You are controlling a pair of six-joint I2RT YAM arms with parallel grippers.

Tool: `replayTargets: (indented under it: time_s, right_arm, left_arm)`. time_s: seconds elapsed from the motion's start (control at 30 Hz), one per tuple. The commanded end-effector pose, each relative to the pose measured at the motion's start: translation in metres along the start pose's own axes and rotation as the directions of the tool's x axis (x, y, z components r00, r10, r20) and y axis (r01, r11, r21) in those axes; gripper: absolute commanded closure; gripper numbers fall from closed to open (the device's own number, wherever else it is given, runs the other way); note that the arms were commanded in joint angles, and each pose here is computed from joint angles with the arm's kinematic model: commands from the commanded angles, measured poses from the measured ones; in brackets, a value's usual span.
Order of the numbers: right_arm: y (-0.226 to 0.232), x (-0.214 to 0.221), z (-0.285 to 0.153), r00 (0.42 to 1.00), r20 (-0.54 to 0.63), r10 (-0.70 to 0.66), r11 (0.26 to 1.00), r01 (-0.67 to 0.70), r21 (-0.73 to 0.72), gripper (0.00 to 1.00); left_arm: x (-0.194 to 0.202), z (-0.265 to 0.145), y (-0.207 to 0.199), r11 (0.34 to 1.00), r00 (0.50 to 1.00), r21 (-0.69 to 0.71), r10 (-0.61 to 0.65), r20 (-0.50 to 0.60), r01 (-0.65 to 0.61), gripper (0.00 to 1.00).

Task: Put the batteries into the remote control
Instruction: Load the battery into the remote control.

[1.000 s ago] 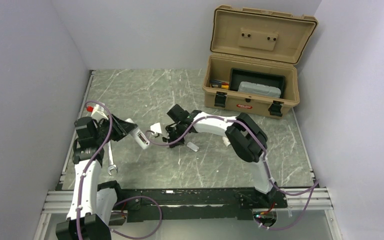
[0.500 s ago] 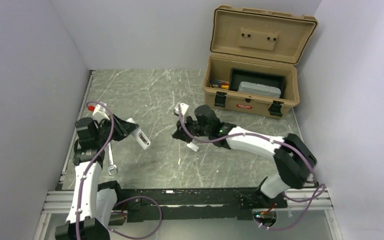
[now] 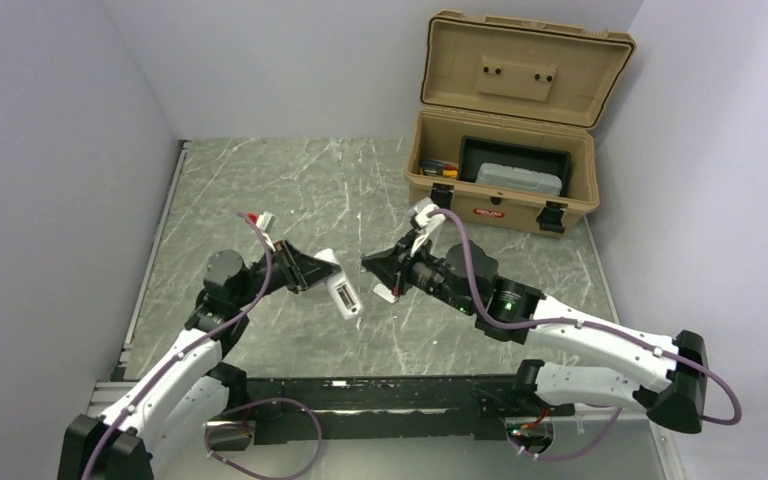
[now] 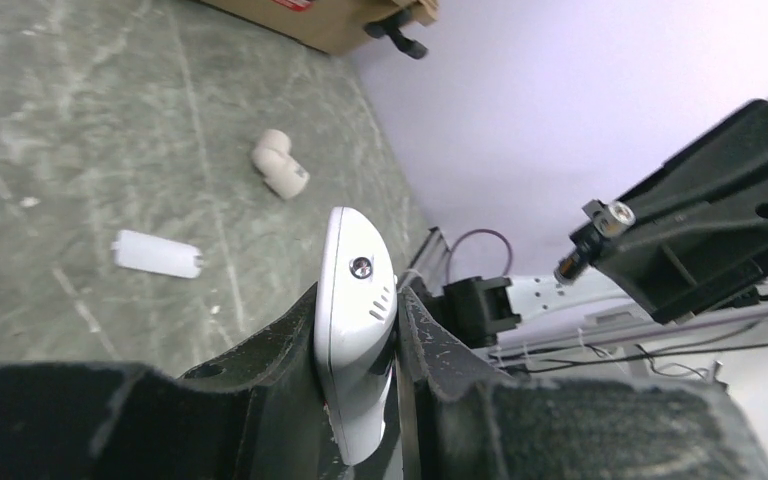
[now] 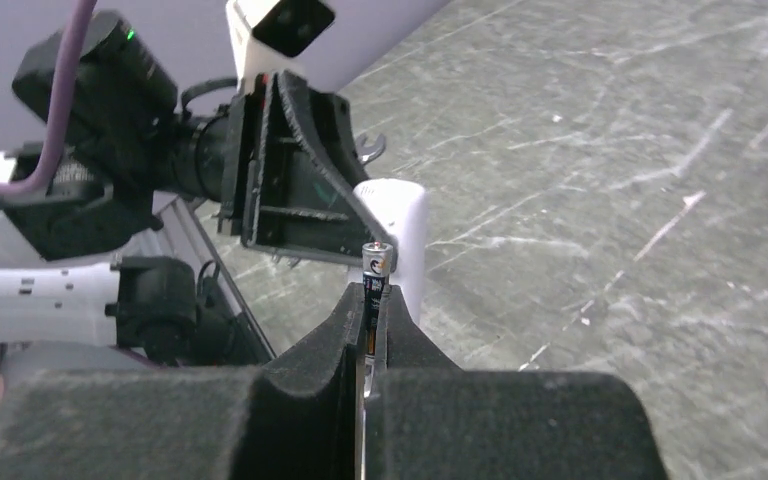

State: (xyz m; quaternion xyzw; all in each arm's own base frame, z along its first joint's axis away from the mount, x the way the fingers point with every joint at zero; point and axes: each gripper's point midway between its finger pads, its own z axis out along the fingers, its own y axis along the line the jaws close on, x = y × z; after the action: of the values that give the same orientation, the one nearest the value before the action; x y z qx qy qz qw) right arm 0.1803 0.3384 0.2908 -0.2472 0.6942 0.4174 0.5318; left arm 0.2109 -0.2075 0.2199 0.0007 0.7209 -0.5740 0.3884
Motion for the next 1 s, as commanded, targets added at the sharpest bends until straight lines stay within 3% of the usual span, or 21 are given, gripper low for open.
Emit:
replayTargets:
  time_s: [0.0, 0.4, 0.97]
  right_arm:
    - [-0.020, 0.002, -0.020, 0.993, 0.024, 0.113, 0.980, -0.116, 0.160, 1.00]
    - [-0.010, 0.031, -0.033, 0.999, -0.053, 0.009, 0.988, -0.001, 0.152, 1.00]
    - [-0.009, 0.037, -0.023, 0.998, -0.053, -0.027, 0.984, 0.035, 0.173, 1.00]
  left_arm:
    - [-0.022, 0.013, -0.057, 0.980, 0.995, 0.196, 0.002, 0.099, -0.021, 1.00]
    - [-0.017, 0.041, -0.077, 0.967, 0.991, 0.239, -0.108, 0.073, 0.088, 1.00]
    - [-0.016, 0.037, -0.088, 0.957, 0.990, 0.273, -0.123, 0.065, 0.100, 1.00]
